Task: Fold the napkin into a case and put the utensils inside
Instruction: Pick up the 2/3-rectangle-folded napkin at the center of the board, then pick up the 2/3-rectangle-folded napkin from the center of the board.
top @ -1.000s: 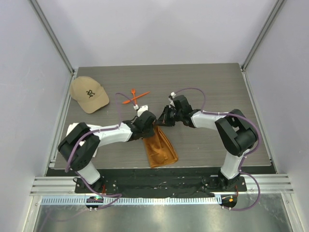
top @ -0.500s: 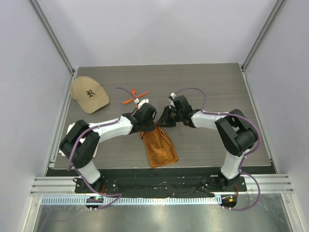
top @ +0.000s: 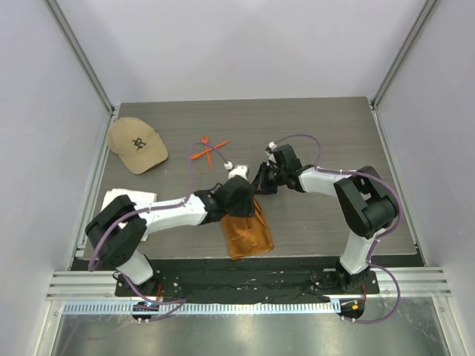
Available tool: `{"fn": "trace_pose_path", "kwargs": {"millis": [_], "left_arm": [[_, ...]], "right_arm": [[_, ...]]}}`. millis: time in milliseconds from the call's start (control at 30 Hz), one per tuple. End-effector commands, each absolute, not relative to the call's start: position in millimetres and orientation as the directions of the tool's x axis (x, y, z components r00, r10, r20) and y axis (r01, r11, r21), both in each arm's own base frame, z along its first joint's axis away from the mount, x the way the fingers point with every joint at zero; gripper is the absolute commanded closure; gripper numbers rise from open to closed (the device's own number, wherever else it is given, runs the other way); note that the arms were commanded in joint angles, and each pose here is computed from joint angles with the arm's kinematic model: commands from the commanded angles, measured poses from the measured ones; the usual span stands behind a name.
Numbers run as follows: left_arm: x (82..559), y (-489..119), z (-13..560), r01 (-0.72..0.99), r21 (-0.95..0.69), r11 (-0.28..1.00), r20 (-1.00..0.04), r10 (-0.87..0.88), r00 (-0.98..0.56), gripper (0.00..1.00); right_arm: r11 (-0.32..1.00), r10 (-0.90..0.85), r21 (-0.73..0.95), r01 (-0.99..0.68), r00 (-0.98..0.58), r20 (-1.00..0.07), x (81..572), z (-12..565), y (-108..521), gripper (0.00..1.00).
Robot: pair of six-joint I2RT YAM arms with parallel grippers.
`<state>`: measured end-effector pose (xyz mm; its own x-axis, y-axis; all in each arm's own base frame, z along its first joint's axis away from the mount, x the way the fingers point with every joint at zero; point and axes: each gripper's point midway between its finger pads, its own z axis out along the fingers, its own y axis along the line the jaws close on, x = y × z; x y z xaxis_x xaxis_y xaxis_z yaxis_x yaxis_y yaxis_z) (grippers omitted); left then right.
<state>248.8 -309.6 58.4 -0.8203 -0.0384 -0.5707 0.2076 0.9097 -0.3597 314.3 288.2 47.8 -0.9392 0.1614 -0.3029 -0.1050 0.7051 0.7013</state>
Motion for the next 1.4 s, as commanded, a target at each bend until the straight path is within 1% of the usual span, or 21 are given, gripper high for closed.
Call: {"fn": "trace_pose_path", "kwargs": {"millis": [0,33,67,133,200,233,333,400,467,500,600,667,700,767,800,933,1033,1067,1100,1233,1367], "left_arm": [[225.1,-346.8,87.9,0.402,-0.285,0.870,-0.732,0.073,-0.677,0.49],[207.2,-357.4,86.2,0.463,-0.247,0.851,-0.751,0.134,-0.646,0.38],[204.2,-361.4,86.8,0.475,-0.219,0.852,-0.771,0.147,-0.620,0.36],[186.5,-372.1,78.0,0.513,-0.187,0.838,-0.772,0.198,-0.604,0.24],[175.4,-380.4,77.3,0.522,-0.165,0.837,-0.781,0.212,-0.587,0.22],[173.3,-385.5,75.4,0.520,-0.153,0.840,-0.784,0.217,-0.581,0.13],[166.0,-392.9,64.3,0.503,-0.052,0.863,-0.789,0.273,-0.551,0.12],[159.3,-391.9,60.9,0.495,0.043,0.868,-0.795,0.330,-0.509,0.12],[157.6,-400.6,54.2,0.477,0.092,0.874,-0.784,0.358,-0.506,0.12],[157.7,-392.9,48.6,0.459,0.153,0.875,-0.767,0.398,-0.504,0.16],[160.1,-391.5,42.2,0.426,0.220,0.877,-0.743,0.434,-0.510,0.24],[158.5,-395.5,42.3,0.421,0.226,0.878,-0.743,0.435,-0.509,0.27],[158.2,-394.5,41.2,0.417,0.230,0.879,-0.742,0.436,-0.510,0.32],[156.9,-389.1,38.5,0.416,0.260,0.872,-0.726,0.460,-0.511,0.34],[156.3,-385.7,35.7,0.405,0.269,0.874,-0.721,0.461,-0.517,0.37],[151.1,-377.1,23.2,0.398,0.282,0.873,-0.684,0.474,-0.554,0.40],[142.5,-379.7,15.3,0.422,0.255,0.870,-0.660,0.475,-0.582,0.46],[140.6,-380.7,12.7,0.427,0.244,0.871,-0.652,0.473,-0.592,0.54],[139.1,-380.6,8.2,0.433,0.241,0.869,-0.643,0.477,-0.599,0.58],[134.4,-382.0,1.0,0.459,0.186,0.869,-0.626,0.465,-0.627,0.69],[139.7,-387.0,12.4,0.476,0.079,0.876,-0.652,0.406,-0.640,0.89]], "right_arm": [[0.677,0.257,0.735,-0.038,-0.923,-0.285,331.0,77.1,286.8,0.99],[0.669,0.284,0.744,-0.003,-0.924,-0.258,331.4,79.2,286.5,0.99],[0.673,0.293,0.739,0.026,-0.927,-0.234,329.4,77.0,284.1,0.99],[0.681,0.330,0.726,0.093,-0.925,-0.191,330.7,72.9,277.7,0.99],[0.680,0.360,0.719,0.144,-0.920,-0.156,331.3,71.8,274.4,0.99],[0.685,0.382,0.709,0.169,-0.912,-0.151,332.2,70.0,270.6,0.99],[0.684,0.453,0.690,0.238,-0.879,-0.146,335.8,71.1,259.4,0.99],[0.688,0.469,0.677,0.261,-0.872,-0.141,332.9,73.2,255.9,0.99],[0.690,0.480,0.665,0.284,-0.868,-0.127,331.2,71.3,253.3,0.99],[0.694,0.470,0.666,0.274,-0.873,-0.131,330.7,71.4,253.8,0.99],[0.699,0.465,0.663,0.268,-0.875,-0.138,328.5,72.4,252.6,0.99],[0.705,0.471,0.655,0.272,-0.870,-0.145,327.4,69.8,248.5,0.99],[0.704,0.472,0.656,0.273,-0.870,-0.144,326.6,70.1,248.2,0.99],[0.703,0.470,0.658,0.272,-0.871,-0.142,325.8,69.7,248.5,0.99],[0.702,0.470,0.657,0.274,-0.871,-0.140,325.8,68.9,248.1,0.99],[0.706,0.467,0.654,0.272,-0.873,-0.142,326.4,66.6,246.9,0.99],[0.703,0.474,0.655,0.279,-0.870,-0.138,326.4,64.6,244.1,0.99],[0.701,0.475,0.656,0.280,-0.870,-0.135,326.1,64.2,243.8,0.99],[0.699,0.477,0.659,0.279,-0.868,-0.139,328.1,65.5,242.3,0.99],[0.704,0.470,0.658,0.267,-0.870,-0.150,330.4,64.9,236.9,0.99],[0.721,0.444,0.654,0.230,-0.878,-0.180,333.4,65.0,230.4,0.99]]}}
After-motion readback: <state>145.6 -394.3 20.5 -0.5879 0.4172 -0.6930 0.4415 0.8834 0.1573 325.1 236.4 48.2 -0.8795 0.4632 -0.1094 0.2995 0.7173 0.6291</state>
